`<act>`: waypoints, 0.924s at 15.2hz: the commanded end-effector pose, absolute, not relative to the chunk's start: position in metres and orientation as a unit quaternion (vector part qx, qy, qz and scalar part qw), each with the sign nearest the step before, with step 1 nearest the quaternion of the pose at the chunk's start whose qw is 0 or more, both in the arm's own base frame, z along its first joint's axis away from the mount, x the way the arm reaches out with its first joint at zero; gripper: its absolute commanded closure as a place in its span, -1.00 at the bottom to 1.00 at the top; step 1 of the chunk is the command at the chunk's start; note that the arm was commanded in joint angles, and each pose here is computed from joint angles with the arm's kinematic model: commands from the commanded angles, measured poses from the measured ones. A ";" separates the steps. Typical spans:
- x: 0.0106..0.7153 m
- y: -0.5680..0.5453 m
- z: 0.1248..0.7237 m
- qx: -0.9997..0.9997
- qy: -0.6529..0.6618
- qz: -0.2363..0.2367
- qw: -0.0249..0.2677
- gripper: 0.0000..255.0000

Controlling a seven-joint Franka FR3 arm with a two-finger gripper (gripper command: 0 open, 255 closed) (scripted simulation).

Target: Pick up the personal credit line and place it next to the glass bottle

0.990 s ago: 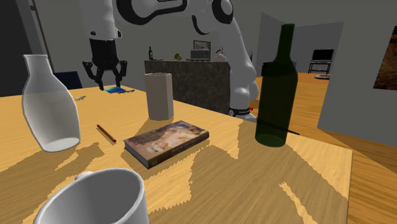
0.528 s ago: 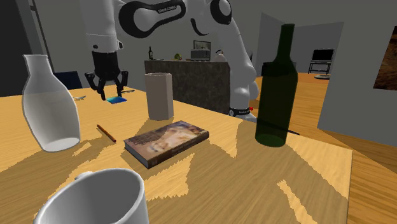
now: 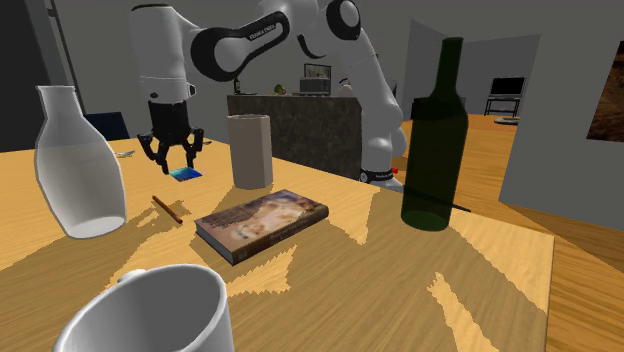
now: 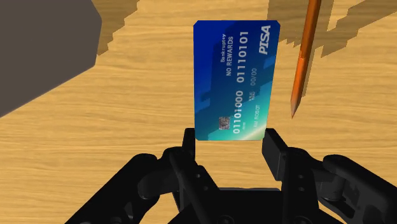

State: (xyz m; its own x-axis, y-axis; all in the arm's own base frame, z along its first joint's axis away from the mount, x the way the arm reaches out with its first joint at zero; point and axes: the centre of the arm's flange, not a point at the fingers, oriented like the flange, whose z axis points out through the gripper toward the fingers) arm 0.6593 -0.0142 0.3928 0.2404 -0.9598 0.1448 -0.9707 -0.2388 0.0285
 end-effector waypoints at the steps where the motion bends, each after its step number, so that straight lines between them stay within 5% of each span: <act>1: 0.658 -0.015 0.383 0.786 -0.614 0.049 0.056 1.00; 14: 0.658 -0.015 0.349 0.786 -0.614 0.049 0.056 1.00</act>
State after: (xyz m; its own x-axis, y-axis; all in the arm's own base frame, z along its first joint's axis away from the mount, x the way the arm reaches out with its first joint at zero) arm 0.6585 -0.0149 0.3490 0.2404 -0.9598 0.1449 -0.9706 -0.2389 0.0281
